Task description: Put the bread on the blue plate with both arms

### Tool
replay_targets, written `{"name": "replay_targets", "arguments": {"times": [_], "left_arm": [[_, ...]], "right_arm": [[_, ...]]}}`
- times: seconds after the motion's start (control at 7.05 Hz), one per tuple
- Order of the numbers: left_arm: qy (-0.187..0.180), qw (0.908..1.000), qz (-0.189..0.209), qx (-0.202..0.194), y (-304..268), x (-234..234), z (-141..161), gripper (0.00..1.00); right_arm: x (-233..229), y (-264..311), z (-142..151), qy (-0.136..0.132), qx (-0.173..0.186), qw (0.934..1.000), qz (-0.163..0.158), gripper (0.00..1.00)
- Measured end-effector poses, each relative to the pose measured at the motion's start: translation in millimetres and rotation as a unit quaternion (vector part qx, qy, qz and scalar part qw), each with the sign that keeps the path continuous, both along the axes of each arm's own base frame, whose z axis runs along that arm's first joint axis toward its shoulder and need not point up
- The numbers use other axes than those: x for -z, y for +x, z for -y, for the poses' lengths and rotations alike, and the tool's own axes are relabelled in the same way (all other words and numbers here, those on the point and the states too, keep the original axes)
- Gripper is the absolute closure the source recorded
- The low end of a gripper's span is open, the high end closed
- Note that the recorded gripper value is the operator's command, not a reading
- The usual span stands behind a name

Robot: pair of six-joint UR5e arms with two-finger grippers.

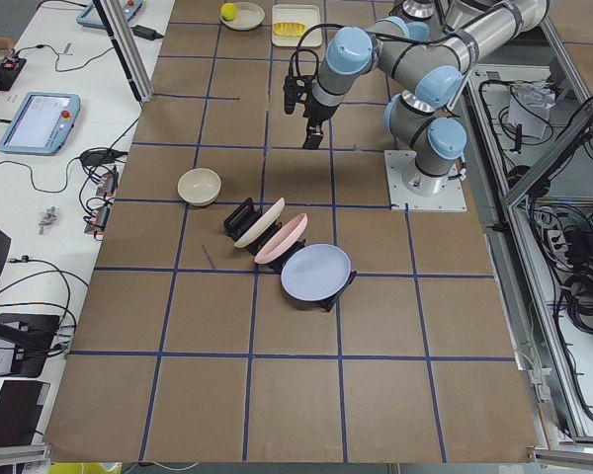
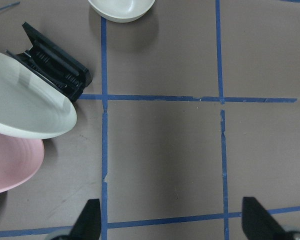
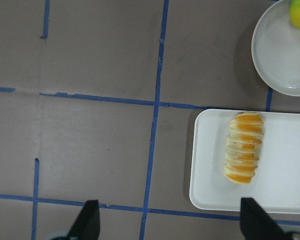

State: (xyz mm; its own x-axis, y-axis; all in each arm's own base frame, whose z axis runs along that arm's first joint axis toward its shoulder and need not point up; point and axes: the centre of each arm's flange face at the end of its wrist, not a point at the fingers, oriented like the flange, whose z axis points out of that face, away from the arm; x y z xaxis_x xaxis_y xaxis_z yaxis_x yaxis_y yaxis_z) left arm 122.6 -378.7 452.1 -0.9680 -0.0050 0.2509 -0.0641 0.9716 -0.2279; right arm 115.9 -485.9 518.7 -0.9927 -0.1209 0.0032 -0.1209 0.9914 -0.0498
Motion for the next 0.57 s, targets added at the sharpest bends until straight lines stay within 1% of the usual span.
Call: {"name": "replay_targets", "arguments": {"times": [0.14,0.28,0.43,0.57], "left_arm": [[-0.011,0.9997,-0.019,0.009,11,-1,-5,0.02],[-0.027,0.9982,-0.049,0.023,36,-3,-15,0.02],[-0.042,0.9956,-0.080,0.027,74,-10,-33,0.02],[-0.055,0.9931,-0.099,0.033,110,-22,-48,0.01]], "right_arm": [[18,-16,2,0.014,-0.008,0.9999,0.002,0.06],[46,-48,4,0.028,0.000,0.9996,0.008,0.06],[76,-80,4,0.036,0.007,0.9992,0.018,0.06],[109,-106,1,0.034,0.018,0.9988,0.030,0.06]]}}
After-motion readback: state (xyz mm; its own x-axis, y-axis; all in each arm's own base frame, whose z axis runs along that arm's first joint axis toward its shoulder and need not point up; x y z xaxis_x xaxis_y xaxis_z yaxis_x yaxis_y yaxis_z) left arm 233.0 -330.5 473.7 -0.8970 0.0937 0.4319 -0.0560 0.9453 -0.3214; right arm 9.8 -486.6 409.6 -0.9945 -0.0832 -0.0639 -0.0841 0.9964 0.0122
